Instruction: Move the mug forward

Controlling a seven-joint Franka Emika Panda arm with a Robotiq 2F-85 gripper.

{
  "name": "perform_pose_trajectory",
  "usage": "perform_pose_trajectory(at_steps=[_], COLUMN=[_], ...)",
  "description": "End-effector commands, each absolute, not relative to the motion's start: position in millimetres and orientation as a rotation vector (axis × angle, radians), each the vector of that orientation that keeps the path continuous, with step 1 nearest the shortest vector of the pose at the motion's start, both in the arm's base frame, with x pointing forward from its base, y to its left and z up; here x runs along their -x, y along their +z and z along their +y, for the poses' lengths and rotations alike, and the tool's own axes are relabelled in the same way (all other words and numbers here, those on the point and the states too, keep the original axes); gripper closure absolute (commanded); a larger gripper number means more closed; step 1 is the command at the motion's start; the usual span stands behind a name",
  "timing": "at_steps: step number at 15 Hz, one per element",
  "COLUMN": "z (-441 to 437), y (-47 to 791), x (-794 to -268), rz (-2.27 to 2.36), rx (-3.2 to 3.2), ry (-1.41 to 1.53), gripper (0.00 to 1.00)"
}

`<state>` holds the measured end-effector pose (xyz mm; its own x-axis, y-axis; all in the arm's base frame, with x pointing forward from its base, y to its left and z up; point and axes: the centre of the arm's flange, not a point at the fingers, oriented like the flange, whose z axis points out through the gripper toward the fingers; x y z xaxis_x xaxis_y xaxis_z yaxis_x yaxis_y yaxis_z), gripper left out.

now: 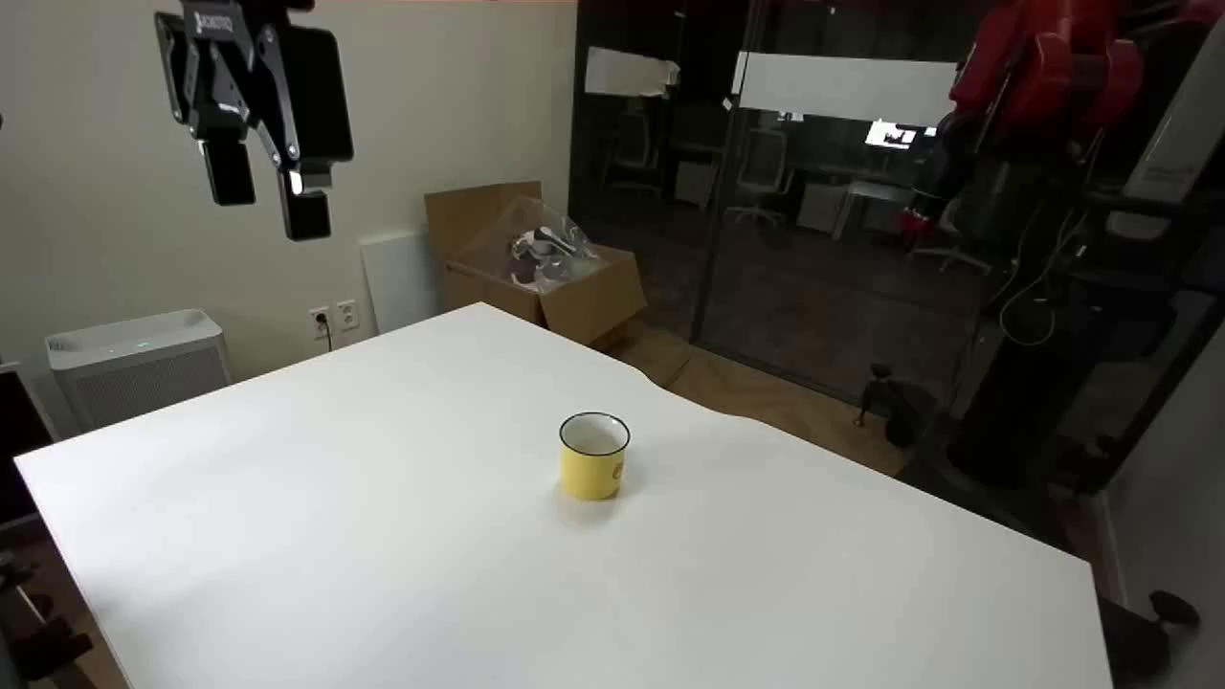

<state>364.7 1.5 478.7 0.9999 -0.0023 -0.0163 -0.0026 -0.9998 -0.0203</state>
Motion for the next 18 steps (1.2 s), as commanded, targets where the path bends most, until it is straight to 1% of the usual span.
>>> perform_pose_trajectory(at_steps=[1, 15, 18], z=[1.5, 1.5, -1.8], y=[478.5, 478.5, 477.2], x=[-364.7, -364.7, -387.1], rz=[0.004, 0.004, 0.12], rx=[3.121, 3.121, 3.161], ry=[0.026, 0.026, -0.253], gripper=[0.0, 0.0, 0.0])
